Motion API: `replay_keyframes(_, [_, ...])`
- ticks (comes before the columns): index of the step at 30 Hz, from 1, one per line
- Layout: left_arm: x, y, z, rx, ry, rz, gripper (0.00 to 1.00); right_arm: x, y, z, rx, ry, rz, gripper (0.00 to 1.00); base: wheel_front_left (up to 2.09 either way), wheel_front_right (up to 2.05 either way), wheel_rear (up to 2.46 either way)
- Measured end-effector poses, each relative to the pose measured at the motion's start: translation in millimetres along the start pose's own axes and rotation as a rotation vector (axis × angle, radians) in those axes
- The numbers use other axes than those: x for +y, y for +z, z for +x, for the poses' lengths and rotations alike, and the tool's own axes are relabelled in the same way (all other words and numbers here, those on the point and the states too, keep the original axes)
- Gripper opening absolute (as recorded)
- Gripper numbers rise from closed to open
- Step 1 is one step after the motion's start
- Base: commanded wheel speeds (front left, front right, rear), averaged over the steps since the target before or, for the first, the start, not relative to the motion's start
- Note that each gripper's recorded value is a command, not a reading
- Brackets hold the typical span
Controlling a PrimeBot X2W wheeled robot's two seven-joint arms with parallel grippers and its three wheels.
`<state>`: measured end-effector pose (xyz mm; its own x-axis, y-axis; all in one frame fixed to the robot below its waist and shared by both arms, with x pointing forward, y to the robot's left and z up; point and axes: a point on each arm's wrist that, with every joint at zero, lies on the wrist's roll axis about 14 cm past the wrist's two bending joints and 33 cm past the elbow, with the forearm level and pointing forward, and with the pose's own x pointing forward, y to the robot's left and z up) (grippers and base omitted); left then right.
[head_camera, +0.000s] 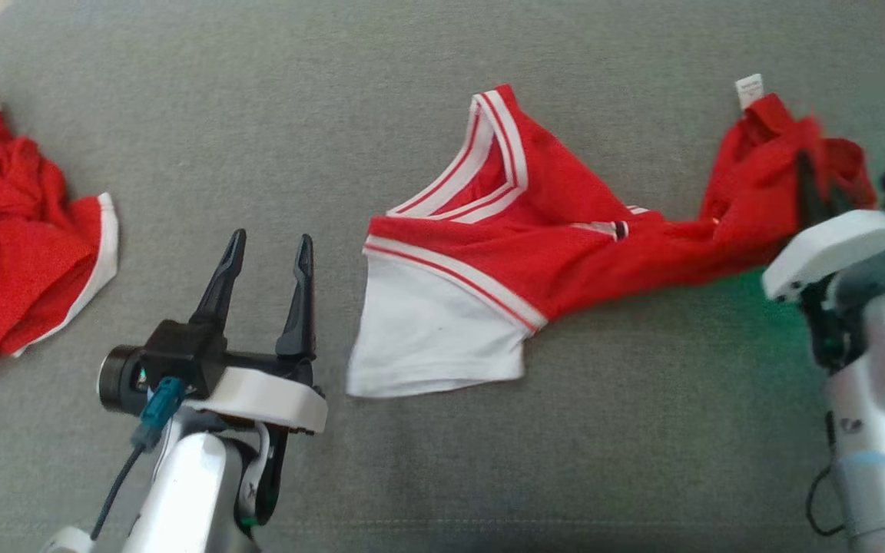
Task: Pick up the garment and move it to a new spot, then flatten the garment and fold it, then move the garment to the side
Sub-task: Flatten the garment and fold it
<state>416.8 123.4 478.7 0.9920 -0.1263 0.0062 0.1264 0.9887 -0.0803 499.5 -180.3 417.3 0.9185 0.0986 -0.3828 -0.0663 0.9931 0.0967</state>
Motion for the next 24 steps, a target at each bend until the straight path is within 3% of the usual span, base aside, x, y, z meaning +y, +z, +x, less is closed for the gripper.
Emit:
replay_keyframes(5, [-8, 1, 5, -0.006, -0.025, -0.006, 1.0, -41, 24, -20, -0.136, -0.116, 0.086, 0.0, 0.0, 0.0, 0.0])
replay_keyframes(14, [-21, -1, 12, -0.006, -0.068, -0.009, 1.0, -75, -57, -90, -0.013, -0.269, 0.243, 0.03, 0.0, 0.0, 0.0])
replay_keyframes(15, [-22, -1, 12, -0.006, -0.071, -0.01, 1.0, -74, -60, -92, -0.012, -0.265, 0.271, 0.37, 0.0, 0.0, 0.0])
replay_keyframes(16, [-23, -1, 13, -0.007, -0.074, -0.01, 1.0, -72, -63, -94, -0.009, -0.261, 0.289, 1.0, 0.0, 0.0, 0.0])
replay_keyframes(20, [-26, 0, 13, -0.009, -0.082, -0.01, 1.0, -69, -63, -97, -0.036, -0.257, 0.299, 1.0, 0.0, 0.0, 0.0])
replay_keyframes(24, [-26, 2, 14, -0.016, -0.086, -0.003, 1.0, -69, -38, -98, -0.138, -0.249, 0.254, 1.0, 0.0, 0.0, 0.0])
